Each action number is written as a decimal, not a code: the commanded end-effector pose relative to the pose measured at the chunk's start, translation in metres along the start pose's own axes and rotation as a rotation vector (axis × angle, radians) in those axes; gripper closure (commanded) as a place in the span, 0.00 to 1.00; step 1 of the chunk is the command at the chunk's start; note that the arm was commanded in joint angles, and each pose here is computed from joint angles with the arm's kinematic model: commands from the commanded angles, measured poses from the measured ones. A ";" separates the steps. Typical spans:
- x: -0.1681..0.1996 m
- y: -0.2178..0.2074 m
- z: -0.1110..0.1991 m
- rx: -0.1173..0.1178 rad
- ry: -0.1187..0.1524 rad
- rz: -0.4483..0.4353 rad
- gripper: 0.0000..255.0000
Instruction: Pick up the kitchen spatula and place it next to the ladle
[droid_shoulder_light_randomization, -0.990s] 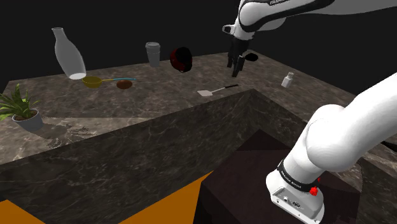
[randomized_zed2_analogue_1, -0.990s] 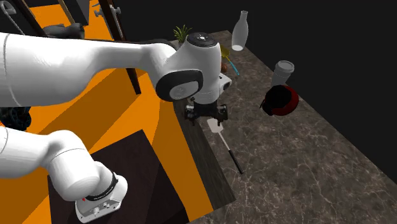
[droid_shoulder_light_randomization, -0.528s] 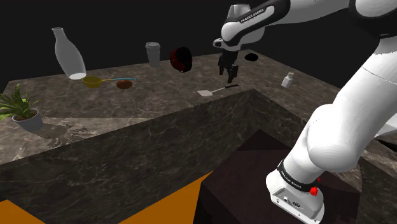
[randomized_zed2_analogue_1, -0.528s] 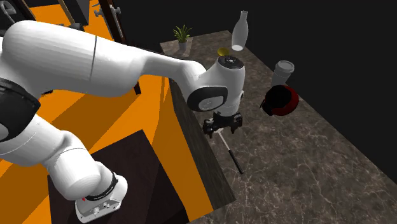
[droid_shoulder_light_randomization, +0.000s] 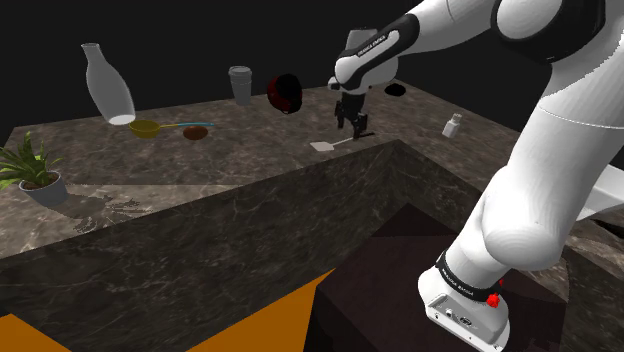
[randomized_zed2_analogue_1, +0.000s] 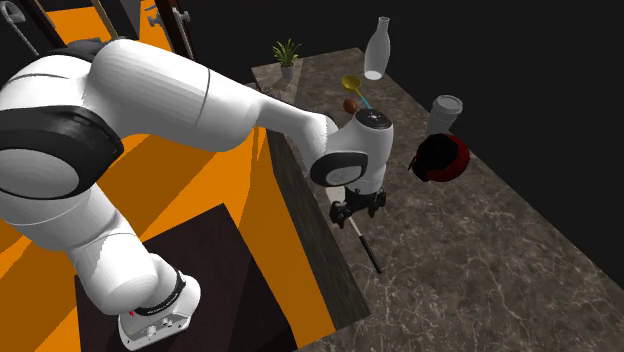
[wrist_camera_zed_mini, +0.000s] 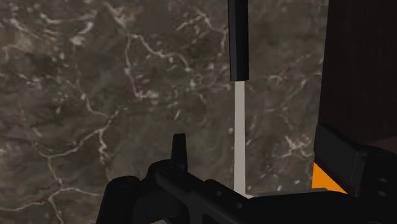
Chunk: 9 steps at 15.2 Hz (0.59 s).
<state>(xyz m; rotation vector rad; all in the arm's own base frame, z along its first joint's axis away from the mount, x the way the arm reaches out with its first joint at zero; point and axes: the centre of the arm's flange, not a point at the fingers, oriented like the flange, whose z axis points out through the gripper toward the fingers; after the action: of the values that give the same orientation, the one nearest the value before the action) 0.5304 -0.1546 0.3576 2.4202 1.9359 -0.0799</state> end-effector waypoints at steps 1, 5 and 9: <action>0.000 0.001 0.011 0.000 0.000 -0.001 0.00; 0.000 0.001 0.019 0.000 0.000 -0.001 0.00; 0.000 0.001 0.019 0.000 0.000 -0.001 0.00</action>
<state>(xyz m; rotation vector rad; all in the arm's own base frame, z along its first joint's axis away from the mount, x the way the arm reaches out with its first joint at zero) 0.5309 -0.1555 0.3385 2.4187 1.9371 -0.0798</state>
